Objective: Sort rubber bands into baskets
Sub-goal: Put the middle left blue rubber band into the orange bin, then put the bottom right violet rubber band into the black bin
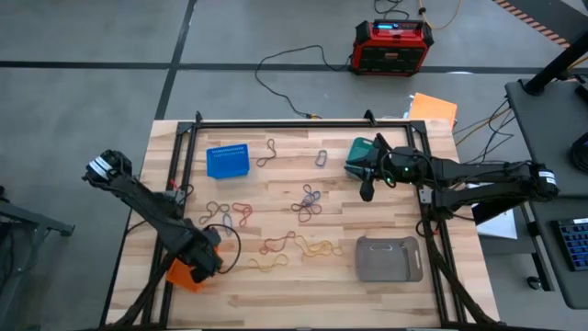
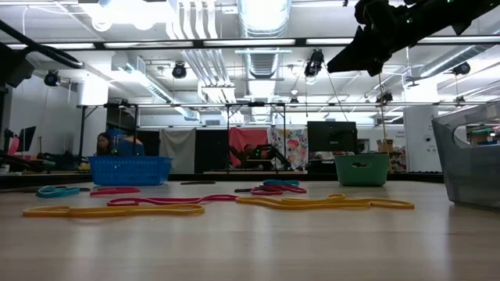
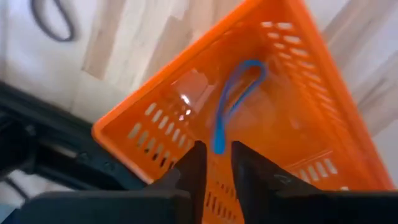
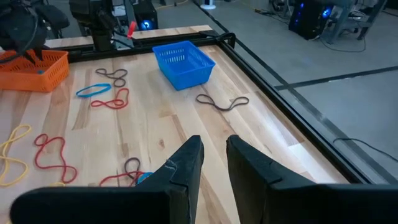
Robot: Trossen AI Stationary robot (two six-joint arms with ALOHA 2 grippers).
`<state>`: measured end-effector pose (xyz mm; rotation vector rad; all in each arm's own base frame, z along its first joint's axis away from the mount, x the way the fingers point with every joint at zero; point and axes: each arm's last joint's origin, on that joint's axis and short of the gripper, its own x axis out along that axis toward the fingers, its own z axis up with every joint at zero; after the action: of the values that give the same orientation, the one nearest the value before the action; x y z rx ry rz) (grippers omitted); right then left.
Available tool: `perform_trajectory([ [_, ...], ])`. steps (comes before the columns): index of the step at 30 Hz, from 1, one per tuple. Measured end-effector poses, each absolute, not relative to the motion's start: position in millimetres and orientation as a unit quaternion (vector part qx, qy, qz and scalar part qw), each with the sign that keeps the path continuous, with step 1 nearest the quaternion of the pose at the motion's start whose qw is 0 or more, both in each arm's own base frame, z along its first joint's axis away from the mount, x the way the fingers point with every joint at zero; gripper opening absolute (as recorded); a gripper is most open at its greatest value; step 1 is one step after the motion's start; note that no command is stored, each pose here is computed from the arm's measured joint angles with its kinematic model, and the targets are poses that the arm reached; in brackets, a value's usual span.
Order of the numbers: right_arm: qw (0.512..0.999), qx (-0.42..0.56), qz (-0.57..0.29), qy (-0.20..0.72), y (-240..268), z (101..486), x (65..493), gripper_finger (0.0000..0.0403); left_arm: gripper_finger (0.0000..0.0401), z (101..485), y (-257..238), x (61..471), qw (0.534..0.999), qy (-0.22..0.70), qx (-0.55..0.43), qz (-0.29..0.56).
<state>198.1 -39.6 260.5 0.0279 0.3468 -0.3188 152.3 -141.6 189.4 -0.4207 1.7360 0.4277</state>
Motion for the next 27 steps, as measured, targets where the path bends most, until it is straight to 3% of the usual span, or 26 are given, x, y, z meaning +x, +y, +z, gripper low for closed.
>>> perform_trajectory([
  [3, 0.973, 0.013, -0.158, 0.169, -40, 261, 198, 0.0068, 0.0088, 192, -141, 153, 0.614, 0.75, -0.169, 0.179],
  [5, 0.973, 0.007, -0.157, 0.17, -40, 261, 198, 0.0068, 0.0099, 199, -142, 156, 0.645, 0.729, -0.157, 0.169],
  [11, 0.973, 0.026, -0.16, 0.165, -40, 261, 198, 0.0068, 0.0109, 245, -144, 178, 0.813, 0.561, -0.033, 0.151],
  [14, 0.973, 0.035, -0.161, 0.162, -40, 262, 198, 0.0068, 0.0102, 268, -143, 189, 0.868, 0.468, 0.059, 0.154],
  [20, 0.974, 0.017, -0.159, 0.162, -40, 262, 199, 0.0068, 0.0072, 283, -138, 207, 0.885, 0.416, 0.175, 0.114],
  [27, 0.978, 0.014, -0.168, 0.126, -41, 269, 201, 0.0068, 0.0042, 262, -116, 211, 0.896, 0.372, 0.226, 0.088],
])
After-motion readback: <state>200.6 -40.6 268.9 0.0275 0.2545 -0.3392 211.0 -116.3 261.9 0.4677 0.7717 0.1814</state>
